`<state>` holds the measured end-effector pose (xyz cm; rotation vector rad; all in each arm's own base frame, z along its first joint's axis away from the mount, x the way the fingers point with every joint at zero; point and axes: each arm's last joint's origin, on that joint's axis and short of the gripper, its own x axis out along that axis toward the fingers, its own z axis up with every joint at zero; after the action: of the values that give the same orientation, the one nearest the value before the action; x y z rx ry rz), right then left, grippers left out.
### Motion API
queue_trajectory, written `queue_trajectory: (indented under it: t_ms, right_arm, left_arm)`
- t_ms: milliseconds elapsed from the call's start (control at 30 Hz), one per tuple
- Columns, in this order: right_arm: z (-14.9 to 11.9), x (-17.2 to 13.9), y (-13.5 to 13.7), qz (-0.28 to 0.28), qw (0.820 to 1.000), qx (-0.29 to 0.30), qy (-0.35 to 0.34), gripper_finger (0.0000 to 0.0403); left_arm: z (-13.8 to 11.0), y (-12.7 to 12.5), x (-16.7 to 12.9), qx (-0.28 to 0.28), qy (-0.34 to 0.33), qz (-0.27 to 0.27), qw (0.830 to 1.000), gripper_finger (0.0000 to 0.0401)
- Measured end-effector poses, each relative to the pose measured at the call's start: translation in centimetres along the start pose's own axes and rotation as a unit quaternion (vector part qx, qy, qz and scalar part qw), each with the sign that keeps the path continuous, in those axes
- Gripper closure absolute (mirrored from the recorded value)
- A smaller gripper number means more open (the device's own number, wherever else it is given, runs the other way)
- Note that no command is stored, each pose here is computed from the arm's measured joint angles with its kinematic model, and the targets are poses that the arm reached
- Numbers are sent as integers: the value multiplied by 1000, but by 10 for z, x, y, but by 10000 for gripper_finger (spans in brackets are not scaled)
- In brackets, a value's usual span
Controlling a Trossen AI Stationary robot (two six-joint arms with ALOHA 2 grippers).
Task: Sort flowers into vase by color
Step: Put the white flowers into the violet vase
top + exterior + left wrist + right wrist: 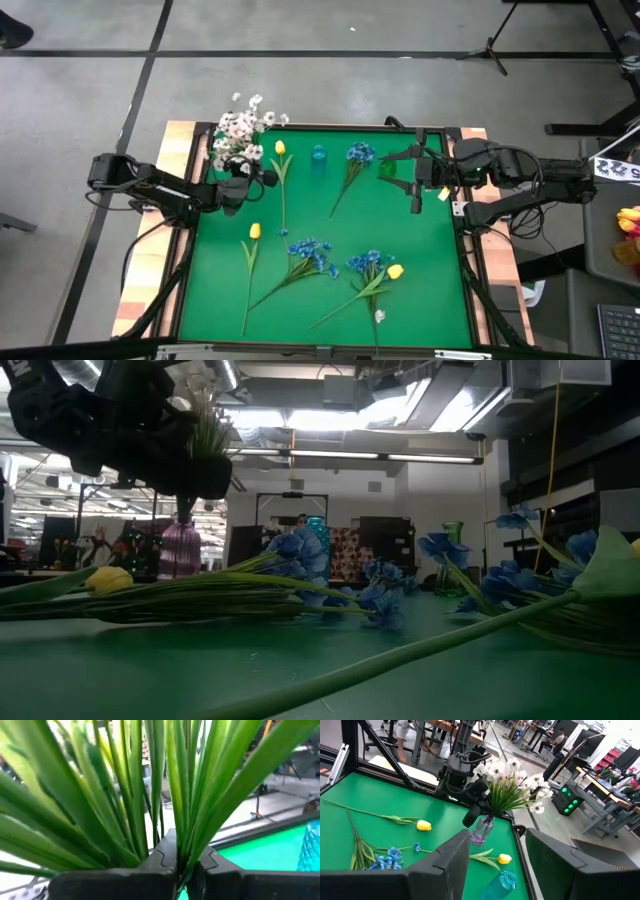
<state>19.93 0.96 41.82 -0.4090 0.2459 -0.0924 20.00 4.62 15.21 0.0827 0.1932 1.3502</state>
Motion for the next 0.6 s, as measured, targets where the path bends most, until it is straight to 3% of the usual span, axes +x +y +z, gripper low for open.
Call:
queue_trajectory:
  t_ms: [67,267,433,600]
  right_arm:
    - [0,0,0,0,1000,-5,0,210]
    - [0,0,-1,-10,1000,-8,4,210]
    - [0,0,-1,-11,1000,-8,4,210]
    - [0,0,-1,-11,1000,-8,5,210]
  left_arm:
    - [2,0,3,18,0,-17,1000,399]
    - [9,-4,9,55,-28,-136,989,397]
    - [9,-1,13,58,-25,-110,992,396]
    - [10,3,15,74,-21,-51,996,393]
